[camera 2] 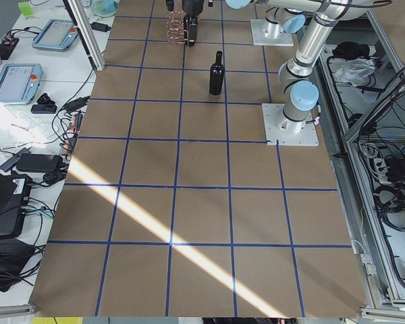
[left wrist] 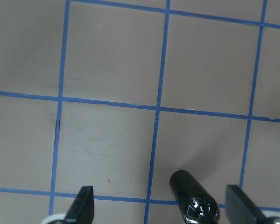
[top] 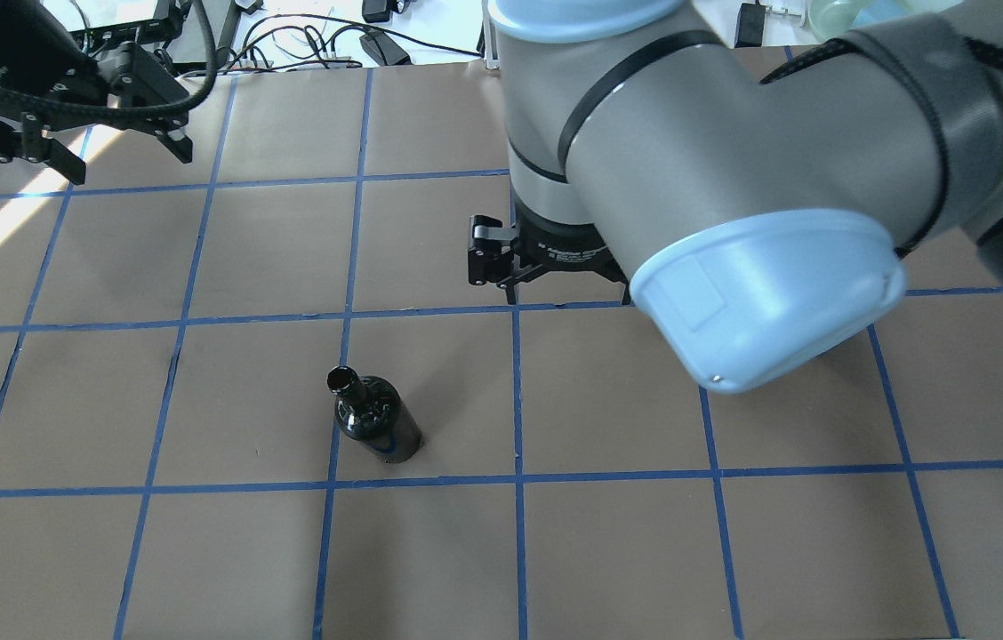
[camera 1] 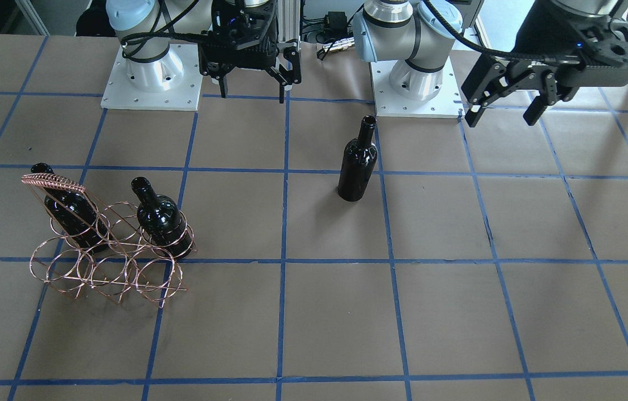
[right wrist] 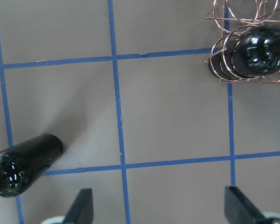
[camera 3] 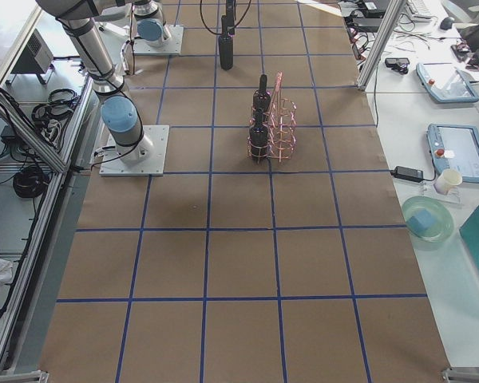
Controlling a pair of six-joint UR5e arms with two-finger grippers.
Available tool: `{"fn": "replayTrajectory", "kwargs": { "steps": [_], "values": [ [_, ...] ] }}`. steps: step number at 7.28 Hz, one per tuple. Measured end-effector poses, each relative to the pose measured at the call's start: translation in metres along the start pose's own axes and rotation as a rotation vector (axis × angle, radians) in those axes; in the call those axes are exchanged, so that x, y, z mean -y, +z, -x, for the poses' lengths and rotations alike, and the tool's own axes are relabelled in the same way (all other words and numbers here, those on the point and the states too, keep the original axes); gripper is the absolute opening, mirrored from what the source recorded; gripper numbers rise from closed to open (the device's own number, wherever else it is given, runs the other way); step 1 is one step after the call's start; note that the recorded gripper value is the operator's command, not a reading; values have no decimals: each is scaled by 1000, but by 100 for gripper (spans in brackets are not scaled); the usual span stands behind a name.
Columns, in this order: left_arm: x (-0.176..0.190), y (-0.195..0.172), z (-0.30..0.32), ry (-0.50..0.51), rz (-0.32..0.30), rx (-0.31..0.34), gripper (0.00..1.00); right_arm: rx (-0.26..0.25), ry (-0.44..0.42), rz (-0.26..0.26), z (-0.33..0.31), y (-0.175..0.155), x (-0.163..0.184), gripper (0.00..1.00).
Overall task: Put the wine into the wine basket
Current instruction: 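Move the right gripper over the upright bottle and grasp its neck, then lift the bottle with the right gripper and carry it to the rack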
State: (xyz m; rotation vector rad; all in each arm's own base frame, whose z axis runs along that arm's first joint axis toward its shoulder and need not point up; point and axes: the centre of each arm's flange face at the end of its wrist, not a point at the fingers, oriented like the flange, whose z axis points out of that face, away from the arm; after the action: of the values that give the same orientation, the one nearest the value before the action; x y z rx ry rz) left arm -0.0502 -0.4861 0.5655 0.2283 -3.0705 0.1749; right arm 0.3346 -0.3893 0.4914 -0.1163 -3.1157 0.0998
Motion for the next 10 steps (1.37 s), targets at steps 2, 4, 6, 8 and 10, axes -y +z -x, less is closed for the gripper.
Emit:
{"fn": "replayTrajectory", "kwargs": {
  "steps": [2,4,6,8,10],
  "values": [
    [6,-6,33,-17,-13,9,100,8,21,-7,36,14,-15,100],
    [6,-8,41,-22,-17,11,100,32,19,-22,82,36,-31,100],
    [6,-9,42,-23,-18,11,100,50,63,-21,118,58,-40,100],
    [5,-10,42,-23,-20,13,100,59,87,-20,147,68,-47,100],
    [4,-11,42,-23,-23,14,100,59,90,-17,164,77,-55,100]
  ]
}}
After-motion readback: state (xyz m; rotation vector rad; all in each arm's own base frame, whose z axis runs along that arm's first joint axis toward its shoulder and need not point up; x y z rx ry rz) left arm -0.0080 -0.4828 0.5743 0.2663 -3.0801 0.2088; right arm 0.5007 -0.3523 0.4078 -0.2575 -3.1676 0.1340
